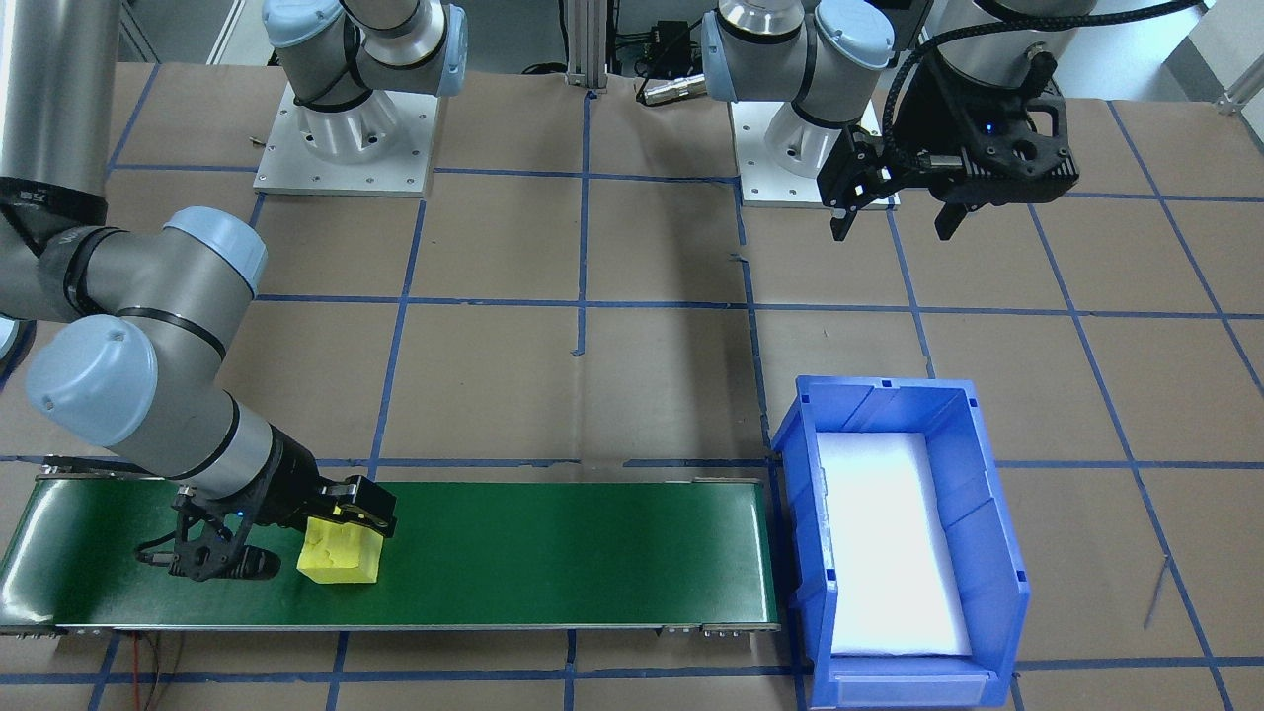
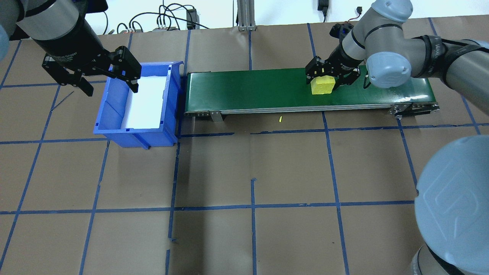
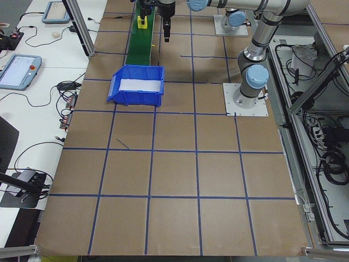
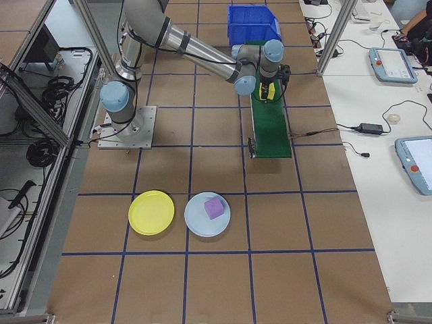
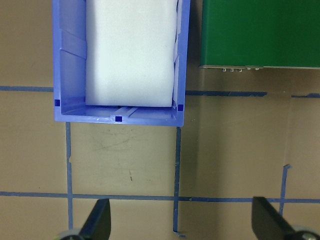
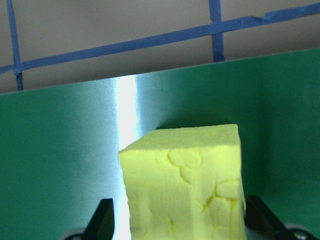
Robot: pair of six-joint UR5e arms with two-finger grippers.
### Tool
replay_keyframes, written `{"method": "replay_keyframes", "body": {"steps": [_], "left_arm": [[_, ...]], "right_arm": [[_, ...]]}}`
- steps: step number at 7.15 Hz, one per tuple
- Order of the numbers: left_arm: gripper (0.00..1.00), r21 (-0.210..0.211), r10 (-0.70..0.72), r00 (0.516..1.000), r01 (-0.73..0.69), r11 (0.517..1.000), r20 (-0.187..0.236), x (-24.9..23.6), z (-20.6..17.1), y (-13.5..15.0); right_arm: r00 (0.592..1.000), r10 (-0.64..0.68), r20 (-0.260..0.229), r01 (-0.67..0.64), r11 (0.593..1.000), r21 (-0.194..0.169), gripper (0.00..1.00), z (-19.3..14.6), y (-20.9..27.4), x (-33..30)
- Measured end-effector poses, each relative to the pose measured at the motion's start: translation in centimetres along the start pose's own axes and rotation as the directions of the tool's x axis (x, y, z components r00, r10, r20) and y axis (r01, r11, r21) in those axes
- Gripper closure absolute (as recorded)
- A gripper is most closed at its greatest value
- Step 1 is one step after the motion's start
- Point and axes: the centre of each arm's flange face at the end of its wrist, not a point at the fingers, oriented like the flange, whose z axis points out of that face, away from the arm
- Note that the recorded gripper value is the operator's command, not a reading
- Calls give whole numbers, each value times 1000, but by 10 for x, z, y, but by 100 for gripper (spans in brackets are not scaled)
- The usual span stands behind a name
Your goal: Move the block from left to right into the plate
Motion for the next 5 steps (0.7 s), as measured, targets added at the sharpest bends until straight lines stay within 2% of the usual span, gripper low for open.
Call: {"method": "replay_keyframes", "body": {"steps": [1,2,3,4,5], "left_arm": [[0,0,0,1000,0,1000,0,0,0,0],[0,0,0,1000,0,1000,0,0,0,0],[0,0,0,1000,0,1000,1,0,0,0],[0,-1,1,1000,-1,1000,2,0,0,0],[0,-1,1,1000,-1,1000,2,0,1,0]], "right_arm": [[989,-109,-103,109,994,-10,67,-5,2,10],[952,-223,-211,221,975,-34,67,-21,6,18],[897,-315,-310,308,949,-73,68,-45,11,31],[851,-356,-386,336,934,-120,68,-74,17,59],[832,-355,-426,314,935,-166,68,-116,32,110]]}}
